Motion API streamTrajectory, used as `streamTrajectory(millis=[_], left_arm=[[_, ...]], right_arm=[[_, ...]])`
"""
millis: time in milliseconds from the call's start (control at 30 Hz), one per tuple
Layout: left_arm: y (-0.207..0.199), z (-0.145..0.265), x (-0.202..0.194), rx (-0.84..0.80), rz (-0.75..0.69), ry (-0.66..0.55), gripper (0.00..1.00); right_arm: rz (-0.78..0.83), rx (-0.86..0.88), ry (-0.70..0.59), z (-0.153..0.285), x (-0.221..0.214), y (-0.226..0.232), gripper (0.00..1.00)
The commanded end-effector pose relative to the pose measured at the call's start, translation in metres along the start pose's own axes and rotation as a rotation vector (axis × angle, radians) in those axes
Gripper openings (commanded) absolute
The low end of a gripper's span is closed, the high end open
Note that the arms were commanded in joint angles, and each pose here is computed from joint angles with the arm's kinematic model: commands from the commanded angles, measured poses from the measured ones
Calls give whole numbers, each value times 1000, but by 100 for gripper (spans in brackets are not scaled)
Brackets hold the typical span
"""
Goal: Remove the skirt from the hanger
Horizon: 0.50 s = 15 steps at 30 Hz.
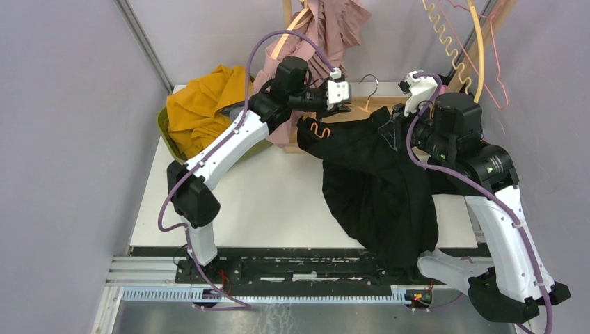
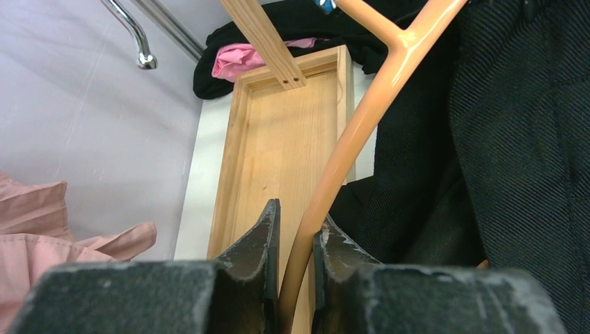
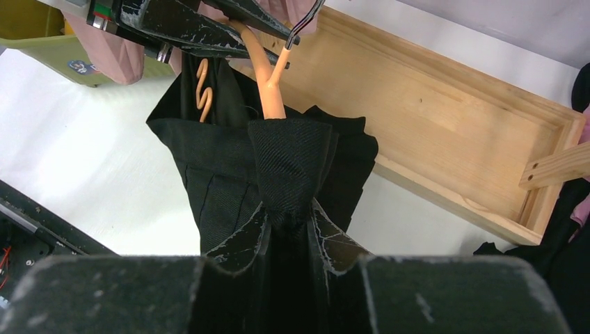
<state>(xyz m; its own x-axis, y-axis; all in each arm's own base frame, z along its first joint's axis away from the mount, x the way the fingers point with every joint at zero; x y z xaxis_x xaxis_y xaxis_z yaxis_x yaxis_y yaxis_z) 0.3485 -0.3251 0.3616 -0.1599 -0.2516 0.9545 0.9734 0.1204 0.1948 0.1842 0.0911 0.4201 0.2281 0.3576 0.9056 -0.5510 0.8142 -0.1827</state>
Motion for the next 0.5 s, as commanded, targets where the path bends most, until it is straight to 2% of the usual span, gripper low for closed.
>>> streamTrajectory(millis=[0, 233, 333, 467], left_arm=[[14, 16, 43, 228, 189, -118, 3], [21, 22, 46, 342, 187, -100, 3], [23, 25, 49, 370, 187, -104, 3], [27, 31, 57, 426, 181, -118, 3]], right_arm=[[-10, 63, -161, 3, 28, 7, 1], [2, -27, -173, -2, 32, -2, 2], [8, -51, -181, -6, 34, -5, 12], [19, -72, -179, -8, 34, -8, 35]])
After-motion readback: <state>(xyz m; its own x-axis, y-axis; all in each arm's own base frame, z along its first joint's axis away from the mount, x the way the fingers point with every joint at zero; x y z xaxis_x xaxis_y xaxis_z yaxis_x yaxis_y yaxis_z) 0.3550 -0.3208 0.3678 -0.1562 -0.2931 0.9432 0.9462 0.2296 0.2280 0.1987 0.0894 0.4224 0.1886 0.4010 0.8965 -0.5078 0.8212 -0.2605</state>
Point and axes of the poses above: each gripper's point midway between its finger pads, its own z axis back along the fingers, its own y axis along the line the jaws close on, x = y × z, the point moved 9 cm from there along z, back along the fingers, and after that the axes turned 15 degrees about z, right-handed, at the moved point
